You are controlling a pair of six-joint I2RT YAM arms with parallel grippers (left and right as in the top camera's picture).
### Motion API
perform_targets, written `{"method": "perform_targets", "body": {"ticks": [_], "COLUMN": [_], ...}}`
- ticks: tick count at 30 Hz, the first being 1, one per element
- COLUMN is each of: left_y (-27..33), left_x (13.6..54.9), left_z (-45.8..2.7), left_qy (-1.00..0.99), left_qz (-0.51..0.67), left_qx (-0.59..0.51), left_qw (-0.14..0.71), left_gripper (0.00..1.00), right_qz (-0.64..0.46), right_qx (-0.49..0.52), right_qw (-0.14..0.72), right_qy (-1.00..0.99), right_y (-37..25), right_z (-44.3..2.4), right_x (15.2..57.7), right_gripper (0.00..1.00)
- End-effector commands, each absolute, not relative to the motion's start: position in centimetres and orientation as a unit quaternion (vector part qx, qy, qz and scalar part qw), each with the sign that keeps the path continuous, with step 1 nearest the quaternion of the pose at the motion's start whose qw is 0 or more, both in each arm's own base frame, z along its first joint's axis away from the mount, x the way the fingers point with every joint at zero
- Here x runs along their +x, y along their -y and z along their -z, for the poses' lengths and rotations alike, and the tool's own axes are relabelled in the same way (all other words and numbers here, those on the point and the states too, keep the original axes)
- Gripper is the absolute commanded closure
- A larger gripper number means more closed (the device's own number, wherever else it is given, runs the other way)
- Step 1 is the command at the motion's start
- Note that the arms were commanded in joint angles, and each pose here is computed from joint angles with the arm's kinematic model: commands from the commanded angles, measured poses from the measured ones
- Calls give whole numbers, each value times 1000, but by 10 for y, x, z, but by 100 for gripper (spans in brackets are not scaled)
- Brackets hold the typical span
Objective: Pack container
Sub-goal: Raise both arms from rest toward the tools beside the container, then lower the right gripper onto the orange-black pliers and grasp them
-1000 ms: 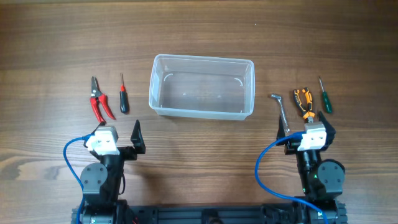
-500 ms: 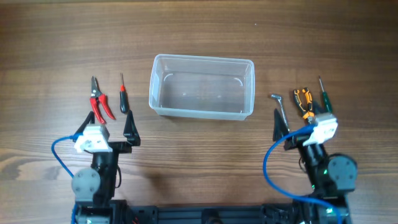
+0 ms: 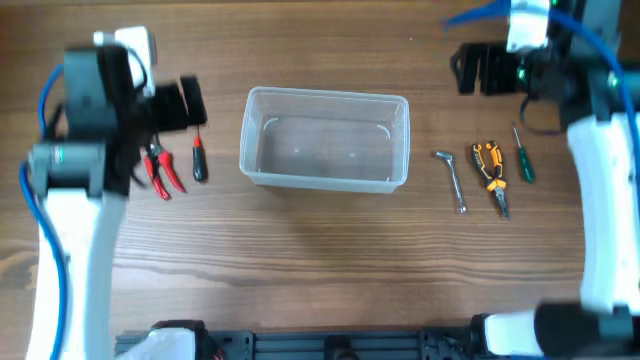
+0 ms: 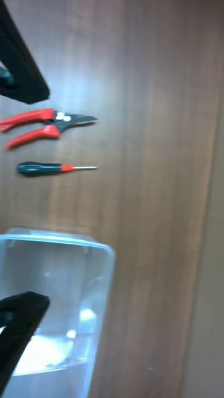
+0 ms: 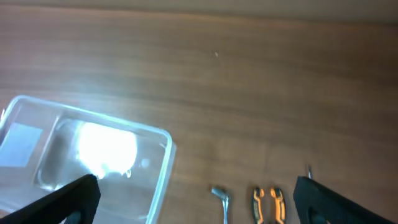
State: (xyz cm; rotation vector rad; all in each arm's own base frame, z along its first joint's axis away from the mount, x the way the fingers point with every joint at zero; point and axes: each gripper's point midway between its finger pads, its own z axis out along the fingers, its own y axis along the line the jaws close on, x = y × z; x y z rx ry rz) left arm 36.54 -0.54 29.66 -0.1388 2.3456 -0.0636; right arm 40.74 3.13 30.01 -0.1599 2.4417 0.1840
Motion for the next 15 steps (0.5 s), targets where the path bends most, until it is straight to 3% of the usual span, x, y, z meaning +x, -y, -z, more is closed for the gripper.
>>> {"method": "perform_targets", "body": {"ticks": [1, 15], "left_y": [13, 18], "left_x": [390, 385], "left_z": [-327, -319], "left_qy": [-915, -923], "left_qz": [49, 61], "left_qx": [-44, -39], "left_qw": [397, 378], "left_gripper": [0, 0], "right_qz": [-75, -14], "right_qx": [-11, 14], "right_qw": [311, 280], "right_qy": [-947, -960], "right_y": [-7, 43], "right_z": [-297, -275], "right_x": [427, 426], "right_gripper": [0, 0]}}
